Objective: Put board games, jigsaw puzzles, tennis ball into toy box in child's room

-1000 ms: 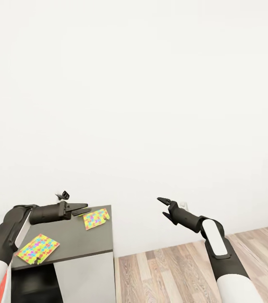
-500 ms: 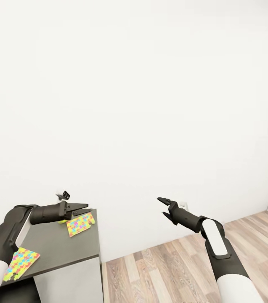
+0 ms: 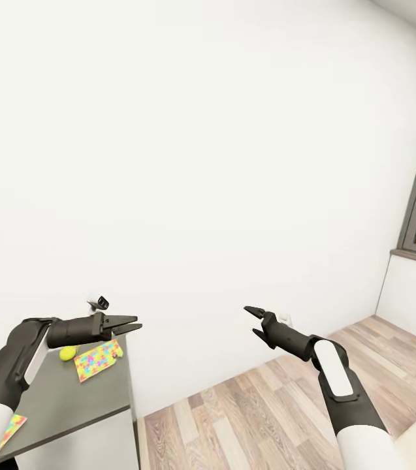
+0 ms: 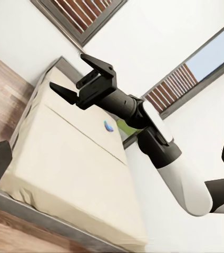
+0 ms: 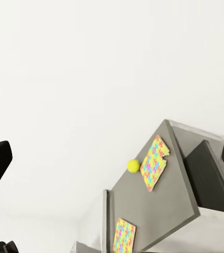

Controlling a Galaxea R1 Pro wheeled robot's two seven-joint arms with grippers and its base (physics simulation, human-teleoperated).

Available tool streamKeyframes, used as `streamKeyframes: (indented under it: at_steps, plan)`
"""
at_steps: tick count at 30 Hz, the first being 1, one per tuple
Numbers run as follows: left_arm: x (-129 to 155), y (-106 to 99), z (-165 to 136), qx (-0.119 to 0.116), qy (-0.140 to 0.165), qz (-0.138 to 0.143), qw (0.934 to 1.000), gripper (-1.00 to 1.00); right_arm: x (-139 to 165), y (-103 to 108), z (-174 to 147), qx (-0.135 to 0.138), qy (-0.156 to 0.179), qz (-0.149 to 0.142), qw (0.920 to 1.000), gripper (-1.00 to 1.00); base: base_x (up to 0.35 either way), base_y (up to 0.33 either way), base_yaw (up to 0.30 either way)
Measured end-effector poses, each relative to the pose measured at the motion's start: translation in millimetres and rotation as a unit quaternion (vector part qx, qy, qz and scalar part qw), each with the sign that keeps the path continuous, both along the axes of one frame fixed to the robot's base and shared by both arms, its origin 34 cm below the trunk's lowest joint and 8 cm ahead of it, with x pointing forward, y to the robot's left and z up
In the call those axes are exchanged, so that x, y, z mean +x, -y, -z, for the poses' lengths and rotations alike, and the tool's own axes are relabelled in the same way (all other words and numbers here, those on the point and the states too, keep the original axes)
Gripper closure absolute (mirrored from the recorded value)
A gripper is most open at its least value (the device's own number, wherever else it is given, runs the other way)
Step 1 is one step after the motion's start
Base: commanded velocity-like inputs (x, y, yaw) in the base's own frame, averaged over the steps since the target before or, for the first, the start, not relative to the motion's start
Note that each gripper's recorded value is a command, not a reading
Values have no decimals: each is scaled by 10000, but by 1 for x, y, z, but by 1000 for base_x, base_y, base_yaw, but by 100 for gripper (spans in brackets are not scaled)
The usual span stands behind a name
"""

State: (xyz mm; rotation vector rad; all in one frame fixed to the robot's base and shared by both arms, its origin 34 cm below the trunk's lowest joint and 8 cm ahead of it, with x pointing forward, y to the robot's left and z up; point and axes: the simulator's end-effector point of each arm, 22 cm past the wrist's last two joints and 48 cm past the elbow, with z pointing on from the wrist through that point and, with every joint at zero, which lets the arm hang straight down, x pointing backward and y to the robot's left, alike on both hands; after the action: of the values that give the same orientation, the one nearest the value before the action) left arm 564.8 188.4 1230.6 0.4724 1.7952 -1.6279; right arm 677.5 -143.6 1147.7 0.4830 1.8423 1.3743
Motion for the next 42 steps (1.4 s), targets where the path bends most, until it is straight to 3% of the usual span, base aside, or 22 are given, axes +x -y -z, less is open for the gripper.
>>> streamKeyframes:
  at_steps: [17, 42]
  plan:
    - [-5, 5, -1, 71, 29, 79, 9999, -100, -2, 1, -6, 5, 49, 4, 10000, -100, 0, 0, -244]
    - [0, 5, 11, 86, -98, 85, 9999, -100, 2, 0, 8, 32, -80, -9, 10000, -100, 0, 0, -20]
